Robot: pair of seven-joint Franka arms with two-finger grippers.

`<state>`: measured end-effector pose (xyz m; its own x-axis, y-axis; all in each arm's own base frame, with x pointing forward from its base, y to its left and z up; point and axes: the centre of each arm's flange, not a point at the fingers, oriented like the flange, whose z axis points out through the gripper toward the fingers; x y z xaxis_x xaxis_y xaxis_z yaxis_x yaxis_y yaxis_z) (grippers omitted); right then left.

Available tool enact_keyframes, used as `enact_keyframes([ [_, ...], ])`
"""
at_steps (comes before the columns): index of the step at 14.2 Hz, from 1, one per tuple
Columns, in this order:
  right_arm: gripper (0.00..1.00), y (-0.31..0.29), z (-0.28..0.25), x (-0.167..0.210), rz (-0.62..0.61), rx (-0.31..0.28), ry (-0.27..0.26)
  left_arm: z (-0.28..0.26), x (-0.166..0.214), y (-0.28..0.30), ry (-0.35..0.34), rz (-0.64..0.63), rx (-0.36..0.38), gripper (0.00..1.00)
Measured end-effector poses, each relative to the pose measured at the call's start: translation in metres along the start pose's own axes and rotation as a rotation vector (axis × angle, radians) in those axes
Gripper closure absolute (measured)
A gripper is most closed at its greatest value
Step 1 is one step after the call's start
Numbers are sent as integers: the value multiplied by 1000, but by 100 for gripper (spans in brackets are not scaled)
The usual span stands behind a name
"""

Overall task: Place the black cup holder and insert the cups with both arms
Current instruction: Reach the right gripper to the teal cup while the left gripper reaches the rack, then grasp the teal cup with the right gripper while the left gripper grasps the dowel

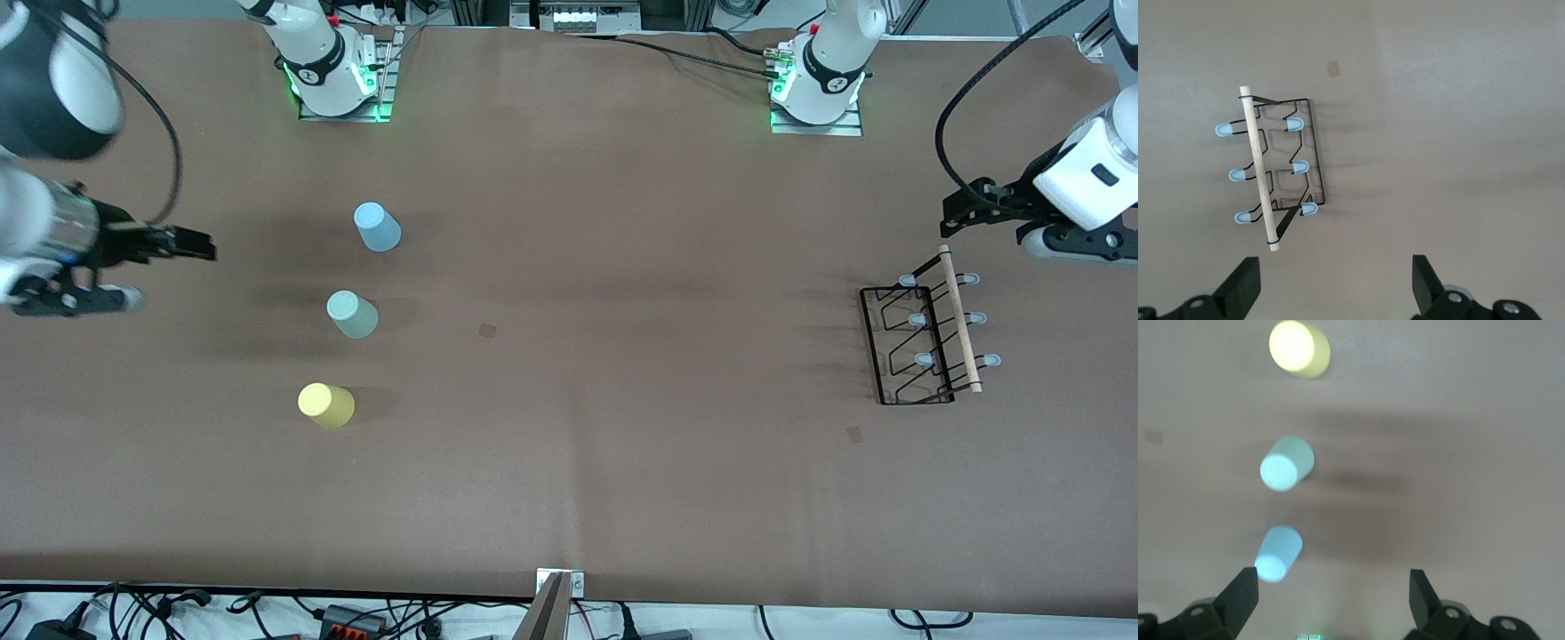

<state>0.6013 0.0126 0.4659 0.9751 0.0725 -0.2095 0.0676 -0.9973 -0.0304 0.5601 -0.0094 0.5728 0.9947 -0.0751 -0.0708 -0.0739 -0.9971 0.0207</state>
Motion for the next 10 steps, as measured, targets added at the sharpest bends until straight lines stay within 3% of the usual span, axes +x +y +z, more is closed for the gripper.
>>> enact_keyframes([
  [5,0,-27,114,12,-23,-12,199,29,17,-27,-47,-40,-13,0],
  [10,0,-52,173,2,-33,-9,261,86,50,-52,-81,-70,-21,0],
])
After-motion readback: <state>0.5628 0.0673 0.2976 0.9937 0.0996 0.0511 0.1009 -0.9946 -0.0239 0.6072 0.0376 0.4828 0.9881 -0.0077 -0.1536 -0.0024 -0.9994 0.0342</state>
